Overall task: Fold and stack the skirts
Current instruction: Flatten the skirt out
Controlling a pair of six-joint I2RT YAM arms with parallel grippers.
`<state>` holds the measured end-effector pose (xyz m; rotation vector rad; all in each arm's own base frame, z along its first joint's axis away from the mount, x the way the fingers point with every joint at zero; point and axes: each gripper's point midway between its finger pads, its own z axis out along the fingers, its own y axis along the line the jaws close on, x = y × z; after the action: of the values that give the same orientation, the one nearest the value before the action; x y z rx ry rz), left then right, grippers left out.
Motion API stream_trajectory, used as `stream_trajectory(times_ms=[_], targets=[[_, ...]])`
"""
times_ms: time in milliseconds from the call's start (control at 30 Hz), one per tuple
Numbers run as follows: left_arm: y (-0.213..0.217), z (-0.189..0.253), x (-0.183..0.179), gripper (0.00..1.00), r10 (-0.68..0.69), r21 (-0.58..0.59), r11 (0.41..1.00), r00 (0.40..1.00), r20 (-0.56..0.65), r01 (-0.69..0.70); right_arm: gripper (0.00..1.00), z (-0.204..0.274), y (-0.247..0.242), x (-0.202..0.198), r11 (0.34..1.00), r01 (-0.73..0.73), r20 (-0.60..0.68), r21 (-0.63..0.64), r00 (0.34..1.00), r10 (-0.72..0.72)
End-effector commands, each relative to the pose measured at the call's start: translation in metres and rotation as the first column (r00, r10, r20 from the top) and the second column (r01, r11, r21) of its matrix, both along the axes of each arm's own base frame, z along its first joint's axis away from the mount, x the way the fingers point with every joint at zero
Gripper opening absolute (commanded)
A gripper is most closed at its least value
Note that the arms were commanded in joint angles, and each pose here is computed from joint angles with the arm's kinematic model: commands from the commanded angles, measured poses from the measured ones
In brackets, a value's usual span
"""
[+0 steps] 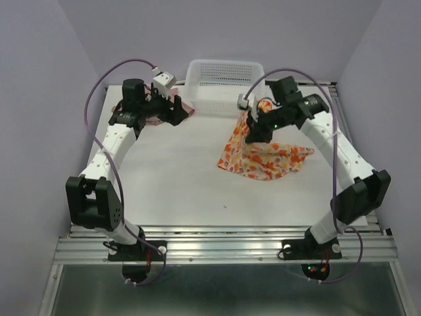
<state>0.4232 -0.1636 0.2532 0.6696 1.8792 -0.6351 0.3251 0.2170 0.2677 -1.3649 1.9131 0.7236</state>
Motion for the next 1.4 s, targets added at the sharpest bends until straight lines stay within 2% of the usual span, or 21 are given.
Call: stream_trajectory(times_ms=[0, 33, 100, 133, 200, 267, 300, 333, 400, 433, 500, 533, 633, 767, 833, 900, 1033, 1200, 1267, 1367], targets=[[-0.003, 0.002, -0.015, 0.87, -0.075, 0.046, 0.996, 0.996, 0.057, 0.072, 0.01, -0.056, -0.004, -0.079, 0.961, -0.218, -0.029, -0.170, 0.976, 0.216], [-0.001, -0.011, -0.019, 0.87, -0.084, 0.069, 0.994, 0.996, 0.019, 0.083, 0.01, -0.089, -0.010, -0.104, 0.935, -0.270, -0.057, -0.230, 0.963, 0.264], [-0.001, -0.023, -0.023, 0.87, -0.099, 0.087, 0.991, 0.995, -0.007, 0.100, 0.01, -0.119, -0.019, -0.129, 0.904, -0.314, -0.068, -0.291, 0.949, 0.308], [-0.002, -0.032, -0.028, 0.87, -0.120, 0.087, 0.989, 0.992, -0.029, 0.123, 0.01, -0.148, -0.029, -0.146, 0.883, -0.343, -0.107, -0.322, 0.939, 0.326], [-0.007, -0.040, -0.039, 0.84, -0.198, 0.096, 0.975, 0.980, -0.018, 0.199, 0.01, -0.159, -0.037, -0.156, 0.869, -0.342, -0.077, -0.356, 0.938, 0.338], [-0.017, -0.051, -0.060, 0.83, -0.375, 0.131, 0.922, 0.926, 0.055, 0.365, 0.01, -0.170, -0.043, -0.161, 0.866, -0.336, -0.094, -0.370, 0.941, 0.325], [-0.018, -0.060, -0.076, 0.91, -0.433, 0.150, 0.896, 0.898, 0.081, 0.419, 0.01, -0.172, -0.044, -0.159, 0.866, -0.325, -0.092, -0.380, 0.945, 0.315], [-0.021, -0.059, -0.076, 0.92, -0.491, 0.215, 0.865, 0.854, 0.173, 0.454, 0.01, -0.172, -0.044, -0.158, 0.866, -0.320, -0.091, -0.383, 0.947, 0.309], [-0.022, -0.061, -0.077, 0.92, -0.516, 0.295, 0.845, 0.823, 0.237, 0.445, 0.01, -0.170, -0.043, -0.156, 0.871, -0.307, -0.086, -0.384, 0.951, 0.297], [-0.026, -0.070, -0.079, 0.92, -0.583, 0.406, 0.789, 0.771, 0.258, 0.461, 0.01, -0.169, -0.042, -0.153, 0.875, -0.295, -0.072, -0.384, 0.954, 0.291], [-0.028, -0.087, -0.083, 0.88, -0.663, 0.522, 0.703, 0.711, 0.234, 0.483, 0.01, -0.169, -0.043, -0.151, 0.875, -0.288, -0.068, -0.389, 0.956, 0.284], [-0.029, -0.099, -0.087, 0.86, -0.717, 0.609, 0.627, 0.665, 0.209, 0.486, 0.01, -0.169, -0.043, -0.151, 0.875, -0.284, -0.070, -0.393, 0.957, 0.280], [-0.030, -0.111, -0.104, 0.75, -0.773, 0.683, 0.554, 0.598, 0.210, 0.477, 0.01, -0.170, -0.048, -0.149, 0.873, -0.262, -0.058, -0.412, 0.963, 0.262], [-0.040, -0.093, -0.122, 0.74, -0.751, 0.666, 0.606, 0.588, 0.300, 0.435, 0.01, -0.167, -0.049, -0.148, 0.880, -0.237, -0.037, -0.411, 0.969, 0.244], [-0.044, -0.091, -0.132, 0.73, -0.719, 0.601, 0.641, 0.647, 0.253, 0.477, 0.01, -0.164, -0.050, -0.147, 0.884, -0.223, -0.025, -0.411, 0.972, 0.233], [-0.044, -0.101, -0.146, 0.72, -0.718, 0.542, 0.635, 0.679, 0.153, 0.550, 0.01, -0.161, -0.050, -0.145, 0.886, -0.214, -0.012, -0.412, 0.973, 0.229], [-0.039, -0.112, -0.157, 0.72, -0.673, 0.480, 0.670, 0.736, 0.070, 0.567, 0.01, -0.154, -0.049, -0.143, 0.894, -0.197, 0.014, -0.402, 0.975, 0.222], [-0.043, -0.135, -0.170, 0.64, -0.632, 0.403, 0.686, 0.770, -0.082, 0.606, 0.01, -0.148, -0.052, -0.143, 0.900, -0.167, 0.039, -0.403, 0.979, 0.199], [-0.043, -0.143, -0.171, 0.67, -0.605, 0.381, 0.699, 0.784, -0.135, 0.605, 0.01, -0.144, -0.054, -0.143, 0.904, -0.155, 0.055, -0.398, 0.980, 0.192], [-0.045, -0.142, -0.164, 0.70, -0.574, 0.380, 0.731, 0.812, -0.108, 0.567, 0.01, -0.142, -0.056, -0.145, 0.906, -0.145, 0.064, -0.398, 0.981, 0.185]])
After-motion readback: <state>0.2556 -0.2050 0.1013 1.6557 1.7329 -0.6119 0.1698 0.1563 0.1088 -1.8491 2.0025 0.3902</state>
